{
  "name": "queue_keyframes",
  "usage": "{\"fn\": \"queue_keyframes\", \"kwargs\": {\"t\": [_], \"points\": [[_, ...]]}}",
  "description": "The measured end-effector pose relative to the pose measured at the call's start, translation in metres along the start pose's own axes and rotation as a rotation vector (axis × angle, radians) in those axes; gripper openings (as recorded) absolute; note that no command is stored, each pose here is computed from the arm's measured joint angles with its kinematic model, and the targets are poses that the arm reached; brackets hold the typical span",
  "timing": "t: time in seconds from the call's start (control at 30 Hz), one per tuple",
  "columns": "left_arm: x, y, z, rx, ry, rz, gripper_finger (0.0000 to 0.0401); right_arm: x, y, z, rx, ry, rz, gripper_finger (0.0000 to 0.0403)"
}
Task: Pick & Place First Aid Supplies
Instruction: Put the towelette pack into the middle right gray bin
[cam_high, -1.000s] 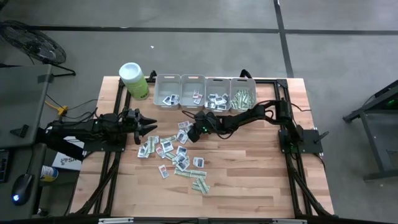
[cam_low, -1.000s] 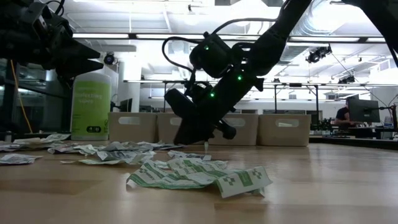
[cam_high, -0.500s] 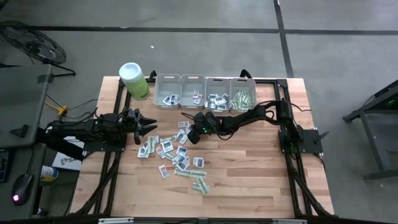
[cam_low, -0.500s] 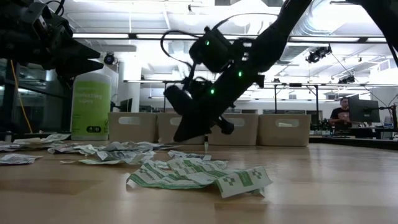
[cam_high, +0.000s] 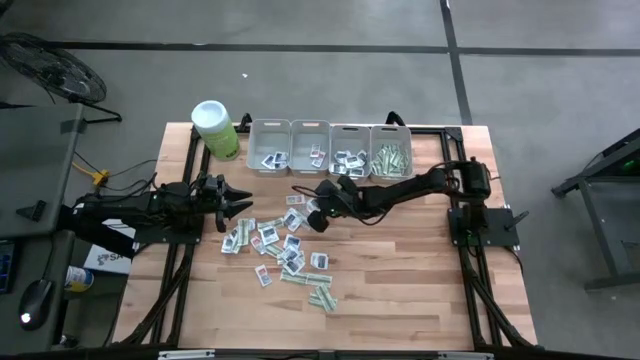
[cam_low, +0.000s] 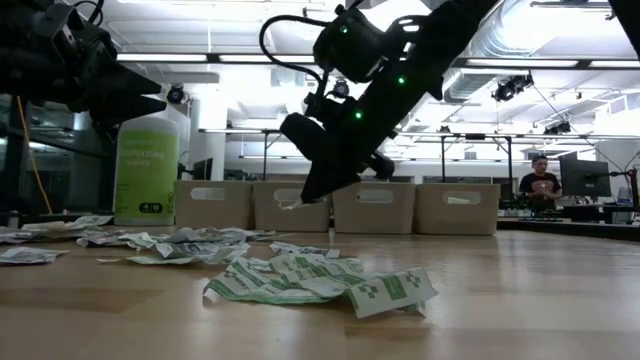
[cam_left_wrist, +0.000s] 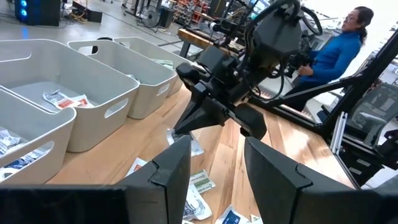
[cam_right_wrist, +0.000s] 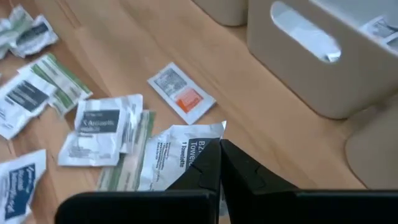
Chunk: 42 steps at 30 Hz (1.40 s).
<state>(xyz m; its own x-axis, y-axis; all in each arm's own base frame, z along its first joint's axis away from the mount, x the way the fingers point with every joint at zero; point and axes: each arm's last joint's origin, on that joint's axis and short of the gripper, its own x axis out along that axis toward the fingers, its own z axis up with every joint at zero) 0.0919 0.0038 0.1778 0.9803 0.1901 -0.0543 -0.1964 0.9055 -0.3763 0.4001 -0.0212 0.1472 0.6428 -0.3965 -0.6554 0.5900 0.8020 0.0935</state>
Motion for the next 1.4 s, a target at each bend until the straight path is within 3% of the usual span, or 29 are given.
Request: {"fn": "queue_keyframes", "kwargs": {"t": [0.33,0.67,0.87,1.13,1.4], "points": [[0.0,0.0,0.0,0.0,0.0,0.0,0.015,-0.009,-0.003,0.005,-0.05,-0.014,-0.054,0.0],[0.0,0.0,0.0,0.0,0.0,0.0,0.015,-0.062,-0.033,0.032,-0.094,-0.056,-0.364,0.0],[0.0,0.0,0.0,0.0,0.0,0.0,0.015,-0.069,-0.068,0.043,-0.059,-0.029,-0.532,0.0],[0.0,0.0,0.0,0.0,0.0,0.0,0.015,-0.051,-0.113,0.042,-0.009,0.014,-0.595,0.0],[0.0,0.0,0.0,0.0,0.001,0.0,0.015,-0.036,-0.141,0.034,0.103,-0.008,-0.496,0.0]]}}
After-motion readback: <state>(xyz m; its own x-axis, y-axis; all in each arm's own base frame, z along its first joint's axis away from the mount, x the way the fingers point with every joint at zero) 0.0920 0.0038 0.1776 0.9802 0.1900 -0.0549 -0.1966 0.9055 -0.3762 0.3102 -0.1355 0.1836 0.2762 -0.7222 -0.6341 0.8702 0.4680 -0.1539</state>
